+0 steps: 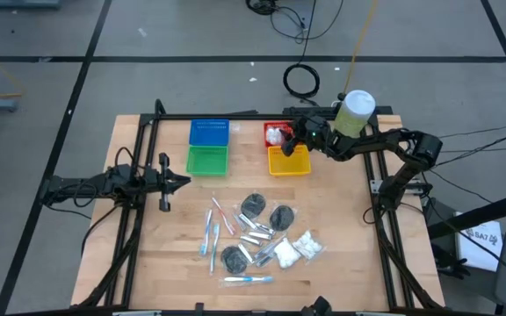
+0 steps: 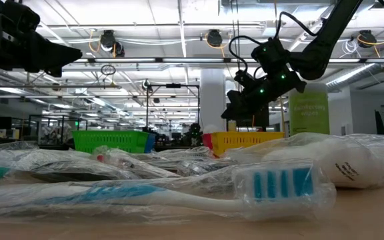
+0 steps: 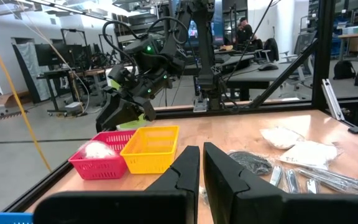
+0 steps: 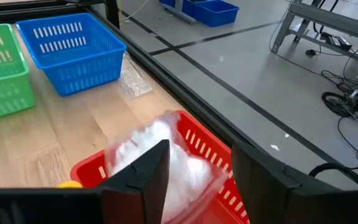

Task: Pick & Place Travel size toiletries
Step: Put the cotton pack into the red bin

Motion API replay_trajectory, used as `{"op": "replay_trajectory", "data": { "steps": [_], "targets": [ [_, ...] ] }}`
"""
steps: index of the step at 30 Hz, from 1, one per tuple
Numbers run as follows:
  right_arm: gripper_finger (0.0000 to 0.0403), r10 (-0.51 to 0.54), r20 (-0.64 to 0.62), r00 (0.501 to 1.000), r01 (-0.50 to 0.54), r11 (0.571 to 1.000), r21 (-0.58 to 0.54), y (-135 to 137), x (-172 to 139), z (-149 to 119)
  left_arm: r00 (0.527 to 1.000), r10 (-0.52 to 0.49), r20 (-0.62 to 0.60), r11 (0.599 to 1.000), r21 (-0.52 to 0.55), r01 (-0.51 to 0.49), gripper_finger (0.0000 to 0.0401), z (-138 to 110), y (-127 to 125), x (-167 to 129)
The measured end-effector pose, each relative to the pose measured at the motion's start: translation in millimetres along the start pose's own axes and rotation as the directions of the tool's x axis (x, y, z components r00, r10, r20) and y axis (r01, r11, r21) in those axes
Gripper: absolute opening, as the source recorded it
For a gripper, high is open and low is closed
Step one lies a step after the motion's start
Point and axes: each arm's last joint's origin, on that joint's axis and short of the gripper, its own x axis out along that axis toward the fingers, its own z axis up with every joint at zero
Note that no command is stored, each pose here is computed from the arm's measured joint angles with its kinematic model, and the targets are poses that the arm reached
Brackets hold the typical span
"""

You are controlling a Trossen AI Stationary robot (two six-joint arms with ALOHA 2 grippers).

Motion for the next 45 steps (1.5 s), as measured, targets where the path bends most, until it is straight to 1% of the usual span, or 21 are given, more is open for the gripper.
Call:
{"op": "replay_trajectory", "data": {
  "steps": [9,13,16,21,25,30,34,37,45],
  "targets": [
    [0.0173,0.000,0.007,1.000,0.000,1.000,-0.005,0.0,0.0,0.7,1.000,0.000,0.000,1.000,0.000,0.000,0.0024,0.0,0.0,0.0],
    [0.0173,0.013,0.039,0.999,-0.013,1.000,-0.006,3.7,-5.3,8.3,1.000,0.000,0.000,1.000,0.000,0.000,0.0024,0.0,0.0,0.0],
    [0.0174,0.045,0.098,0.994,-0.044,0.999,-0.017,12.4,-16.5,22.5,1.000,0.000,0.000,1.000,0.000,0.000,0.0024,0.0,0.0,0.0],
    [0.0172,0.126,0.190,0.974,-0.114,0.991,-0.075,34.3,-41.1,45.0,1.000,0.000,0.000,1.000,0.000,0.000,0.0024,0.0,0.0,0.0],
    [0.0173,0.215,0.209,0.954,-0.195,0.975,-0.111,57.1,-59.8,53.2,1.000,0.000,0.000,1.000,0.000,0.000,0.0024,0.0,0.0,0.0],
    [0.0175,0.329,0.213,0.920,-0.303,0.941,-0.148,86.3,-81.7,56.9,1.000,0.000,0.000,1.000,0.000,0.000,0.0024,0.0,0.0,0.0],
    [0.0172,0.418,0.185,0.890,-0.386,0.904,-0.183,108.5,-98.3,54.5,1.000,0.000,0.000,1.000,0.000,0.000,0.0024,0.0,0.0,0.0],
    [0.0172,0.483,0.149,0.863,-0.451,0.869,-0.205,125.6,-110.1,49.6,1.000,0.000,-0.001,1.000,0.000,0.000,0.0024,0.0,0.0,0.0],
    [0.0171,0.632,0.062,0.772,-0.611,0.766,-0.199,165.8,-143.3,34.6,1.000,0.000,-0.001,1.000,0.000,0.000,0.0024,-0.1,0.0,0.0]
  ]
}}
